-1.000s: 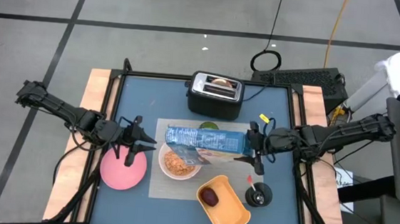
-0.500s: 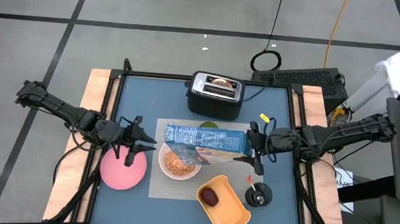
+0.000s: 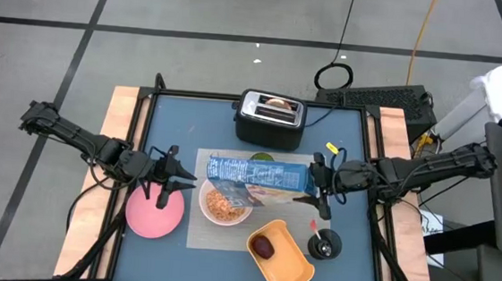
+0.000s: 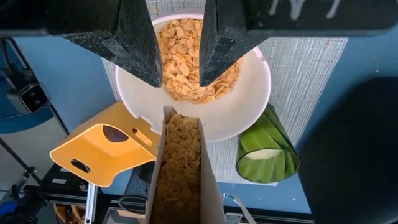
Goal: Arrange a breakfast setting
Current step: Pour the cereal into the white bowl
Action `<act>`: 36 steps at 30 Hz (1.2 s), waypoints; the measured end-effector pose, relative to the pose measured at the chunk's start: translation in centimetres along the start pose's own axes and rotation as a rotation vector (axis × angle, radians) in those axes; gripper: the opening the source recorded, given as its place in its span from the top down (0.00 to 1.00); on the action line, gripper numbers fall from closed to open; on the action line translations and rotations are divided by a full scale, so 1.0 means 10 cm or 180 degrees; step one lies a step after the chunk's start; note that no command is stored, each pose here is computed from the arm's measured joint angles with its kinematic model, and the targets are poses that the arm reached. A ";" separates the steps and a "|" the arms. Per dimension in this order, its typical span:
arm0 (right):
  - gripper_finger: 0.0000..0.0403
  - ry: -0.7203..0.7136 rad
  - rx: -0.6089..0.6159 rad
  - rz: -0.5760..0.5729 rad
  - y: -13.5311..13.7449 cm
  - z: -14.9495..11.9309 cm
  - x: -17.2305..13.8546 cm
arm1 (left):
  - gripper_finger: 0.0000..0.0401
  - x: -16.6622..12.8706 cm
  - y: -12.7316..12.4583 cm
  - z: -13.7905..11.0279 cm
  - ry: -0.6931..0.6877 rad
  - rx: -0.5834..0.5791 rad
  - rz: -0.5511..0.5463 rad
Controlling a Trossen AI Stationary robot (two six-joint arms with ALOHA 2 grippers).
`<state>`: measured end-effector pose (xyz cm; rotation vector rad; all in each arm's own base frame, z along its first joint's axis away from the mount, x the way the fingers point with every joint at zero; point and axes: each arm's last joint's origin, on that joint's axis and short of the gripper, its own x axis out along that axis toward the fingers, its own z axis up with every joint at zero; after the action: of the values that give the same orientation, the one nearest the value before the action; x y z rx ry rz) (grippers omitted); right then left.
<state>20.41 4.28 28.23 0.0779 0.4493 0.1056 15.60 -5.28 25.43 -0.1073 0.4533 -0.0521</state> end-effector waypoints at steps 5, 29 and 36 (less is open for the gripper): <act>0.35 -0.0021 0.0000 0.0003 0.00 0.01 -0.01 | 0.72 0.00 0.00 0.00 -0.0001 0.0000 0.0001; 0.35 -0.1131 -0.0333 0.0075 0.03 0.33 -0.22 | 0.72 0.00 0.00 0.00 -0.0001 -0.0001 0.0001; 0.35 -0.1728 -0.0563 0.0043 0.05 0.49 -0.30 | 0.72 0.00 -0.01 0.02 -0.0069 -0.0016 -0.0017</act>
<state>19.84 4.14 33.94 -0.0647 -0.1037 0.1317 15.69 -5.32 25.63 -0.1137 0.4316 -0.0550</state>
